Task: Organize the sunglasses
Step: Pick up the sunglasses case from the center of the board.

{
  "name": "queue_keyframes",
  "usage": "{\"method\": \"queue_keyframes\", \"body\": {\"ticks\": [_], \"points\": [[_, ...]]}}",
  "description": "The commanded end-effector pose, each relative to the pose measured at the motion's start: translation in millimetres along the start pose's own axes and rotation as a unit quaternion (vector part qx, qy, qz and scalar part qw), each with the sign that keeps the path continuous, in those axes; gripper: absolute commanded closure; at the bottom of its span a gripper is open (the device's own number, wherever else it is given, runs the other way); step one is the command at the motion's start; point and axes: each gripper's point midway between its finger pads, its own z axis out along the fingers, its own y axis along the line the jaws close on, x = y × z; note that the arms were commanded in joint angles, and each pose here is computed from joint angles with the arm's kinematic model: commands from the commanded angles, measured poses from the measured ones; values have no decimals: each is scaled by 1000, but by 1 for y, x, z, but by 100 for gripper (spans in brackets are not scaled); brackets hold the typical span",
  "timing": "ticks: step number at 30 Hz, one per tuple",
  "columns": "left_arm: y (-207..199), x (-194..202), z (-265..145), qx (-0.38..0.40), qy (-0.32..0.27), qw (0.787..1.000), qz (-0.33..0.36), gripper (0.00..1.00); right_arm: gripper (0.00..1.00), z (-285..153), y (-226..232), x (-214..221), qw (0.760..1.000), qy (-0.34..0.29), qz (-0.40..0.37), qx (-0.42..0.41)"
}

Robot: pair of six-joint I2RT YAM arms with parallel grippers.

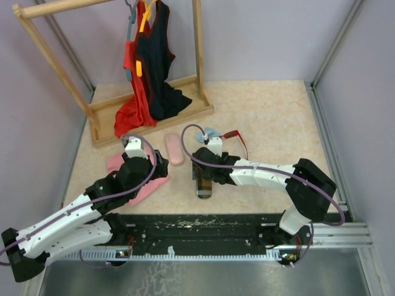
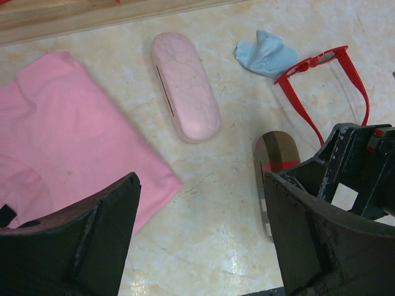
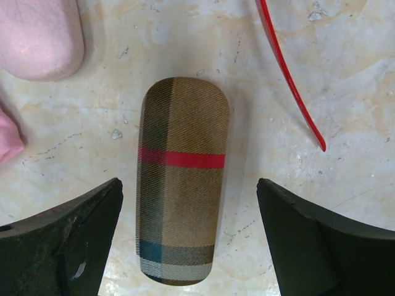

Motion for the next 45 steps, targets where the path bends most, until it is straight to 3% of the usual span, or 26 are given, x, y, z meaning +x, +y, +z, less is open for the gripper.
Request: {"method": "queue_keyframes", "body": {"ticks": [1,20,27,31,38,41,45], "points": [[6,2,-2,1,-8,1000,-11,14,12,-5,15,-11,1000,-7,-16,-3],[11,15,-3,12,-2,1000,-6,14,30,11,19,16,998,38,-40,23],[11,15,-4,14,-4,1000,-10,14,45,9,24,15,998,39,-41,11],[8,16,-5,26,-2,1000,-14,14,67,1,24,8,999,30,-43,3],[-33,-7,-22,153,-42,987,-34,12,100,-47,29,-42,993,-42,-34,-102],[-53,-29,-39,220,-80,972,-35,11,100,-82,33,-76,972,-103,-10,-212],[-76,-62,-66,295,-131,946,-29,10,100,-141,35,-119,913,-229,-16,-337]]}}
